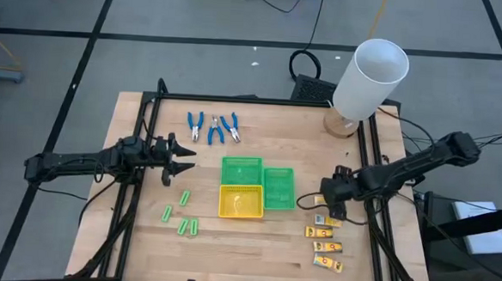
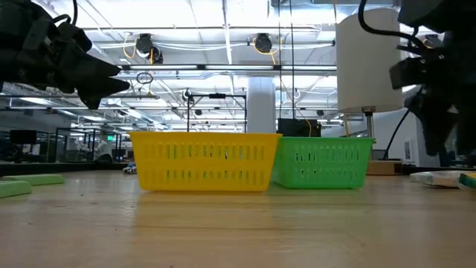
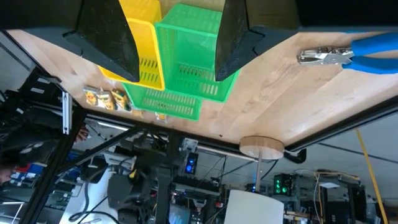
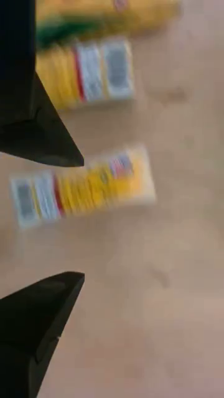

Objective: Pick & Place School Supplies
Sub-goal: Put the yellow crayon box into the right green bin

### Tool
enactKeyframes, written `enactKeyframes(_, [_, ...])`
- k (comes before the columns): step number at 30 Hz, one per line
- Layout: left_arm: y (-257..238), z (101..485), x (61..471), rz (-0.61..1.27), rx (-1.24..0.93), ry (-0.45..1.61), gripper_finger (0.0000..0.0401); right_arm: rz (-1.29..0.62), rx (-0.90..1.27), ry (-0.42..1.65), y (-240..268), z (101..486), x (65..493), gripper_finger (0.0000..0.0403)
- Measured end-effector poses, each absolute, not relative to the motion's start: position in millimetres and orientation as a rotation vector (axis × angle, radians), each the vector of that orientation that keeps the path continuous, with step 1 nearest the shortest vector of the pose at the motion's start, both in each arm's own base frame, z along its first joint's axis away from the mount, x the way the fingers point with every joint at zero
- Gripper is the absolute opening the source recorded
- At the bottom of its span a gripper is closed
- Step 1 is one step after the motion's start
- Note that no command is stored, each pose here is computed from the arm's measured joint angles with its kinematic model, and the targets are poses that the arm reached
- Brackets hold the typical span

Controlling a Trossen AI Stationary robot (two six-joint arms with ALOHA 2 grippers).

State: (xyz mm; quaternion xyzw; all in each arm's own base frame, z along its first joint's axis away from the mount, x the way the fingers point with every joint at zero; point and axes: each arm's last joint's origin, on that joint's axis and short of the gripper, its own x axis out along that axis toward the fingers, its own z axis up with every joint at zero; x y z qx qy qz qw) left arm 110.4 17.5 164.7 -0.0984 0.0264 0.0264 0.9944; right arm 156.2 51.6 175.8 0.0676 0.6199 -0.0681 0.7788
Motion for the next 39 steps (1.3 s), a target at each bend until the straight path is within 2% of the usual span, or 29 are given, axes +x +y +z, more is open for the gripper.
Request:
enactKeyframes(4, [17.5,164.6,110.4,0.053,-0.197,0.053,0.0214,-0.137,0.171,1.428,53.4,170.5,154.1,0.0299])
enactKeyframes(17, [17.5,164.6,110.4,0.053,-0.197,0.053,0.0214,-0.135,0.058,1.484,62.4,153.4,158.6,0.0283])
enactKeyframes(26, [17.5,164.6,110.4,0.053,-0.198,0.054,0.0214,-0.184,0.108,1.509,59.7,133.2,151.2,0.0276])
enactKeyframes(39, [17.5,164.6,110.4,0.053,-0.197,0.053,0.0214,-0.172,0.139,1.497,59.8,135.5,150.1,0.0225])
